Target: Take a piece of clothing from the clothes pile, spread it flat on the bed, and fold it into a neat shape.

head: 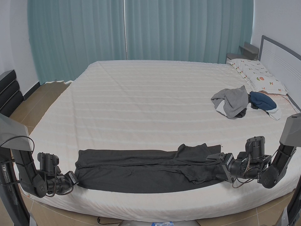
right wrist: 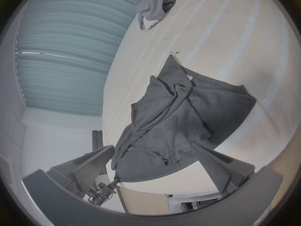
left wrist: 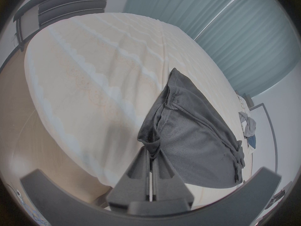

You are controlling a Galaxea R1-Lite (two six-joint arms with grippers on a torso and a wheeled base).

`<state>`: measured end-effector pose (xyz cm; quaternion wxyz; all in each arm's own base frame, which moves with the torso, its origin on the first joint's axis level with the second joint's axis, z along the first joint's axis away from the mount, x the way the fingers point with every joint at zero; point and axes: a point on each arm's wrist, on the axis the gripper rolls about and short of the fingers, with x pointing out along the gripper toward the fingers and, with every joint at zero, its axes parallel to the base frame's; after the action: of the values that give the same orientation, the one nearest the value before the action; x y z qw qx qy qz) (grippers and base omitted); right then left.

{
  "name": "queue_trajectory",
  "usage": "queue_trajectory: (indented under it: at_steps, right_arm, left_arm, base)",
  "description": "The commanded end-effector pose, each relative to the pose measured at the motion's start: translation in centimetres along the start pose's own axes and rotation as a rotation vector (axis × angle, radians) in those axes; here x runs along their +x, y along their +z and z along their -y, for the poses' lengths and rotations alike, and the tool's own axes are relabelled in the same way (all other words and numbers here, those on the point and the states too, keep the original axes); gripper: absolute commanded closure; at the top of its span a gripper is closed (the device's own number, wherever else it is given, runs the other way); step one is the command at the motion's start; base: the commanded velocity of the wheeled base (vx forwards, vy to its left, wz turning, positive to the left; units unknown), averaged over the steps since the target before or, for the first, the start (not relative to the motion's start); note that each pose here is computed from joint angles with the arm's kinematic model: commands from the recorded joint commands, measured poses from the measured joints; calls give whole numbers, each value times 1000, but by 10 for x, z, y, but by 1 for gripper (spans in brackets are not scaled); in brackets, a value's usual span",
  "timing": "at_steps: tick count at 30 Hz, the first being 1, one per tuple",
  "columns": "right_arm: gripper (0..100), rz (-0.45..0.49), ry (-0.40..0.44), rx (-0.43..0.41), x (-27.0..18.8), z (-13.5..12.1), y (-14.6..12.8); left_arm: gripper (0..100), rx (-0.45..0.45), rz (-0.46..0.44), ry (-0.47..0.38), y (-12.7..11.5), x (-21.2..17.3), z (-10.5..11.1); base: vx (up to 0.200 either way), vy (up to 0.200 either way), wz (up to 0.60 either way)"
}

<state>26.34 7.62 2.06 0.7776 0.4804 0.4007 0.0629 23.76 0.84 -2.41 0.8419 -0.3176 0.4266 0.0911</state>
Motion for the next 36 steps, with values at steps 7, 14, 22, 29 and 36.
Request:
queue_trajectory:
  at_steps: [7, 14, 22, 29, 36]
  right_arm:
    - [0, -4, -8, 1, 0, 2, -1]
    - [0, -3, -6, 2, 0, 2, -1]
    - [0, -2, -3, 1, -1, 1, -1]
    - [0, -7, -6, -1, -1, 1, -3]
    - [0, -13, -12, -2, 0, 2, -4]
  left_arm:
    - [0, -1, 13, 23, 0, -1, -2]
    - [0, 20, 7, 36, -2, -5, -4]
    - [0, 39, 159, -8, 30, -30, 0]
    - [0, -12, 209, -80, 58, -40, 30]
    - [0, -131, 115, -135, 64, -34, 72]
  base:
    - [0, 0, 0]
    - [0, 0, 0]
    - [0, 0, 0]
    - [0, 0, 0]
    - [0, 0, 0]
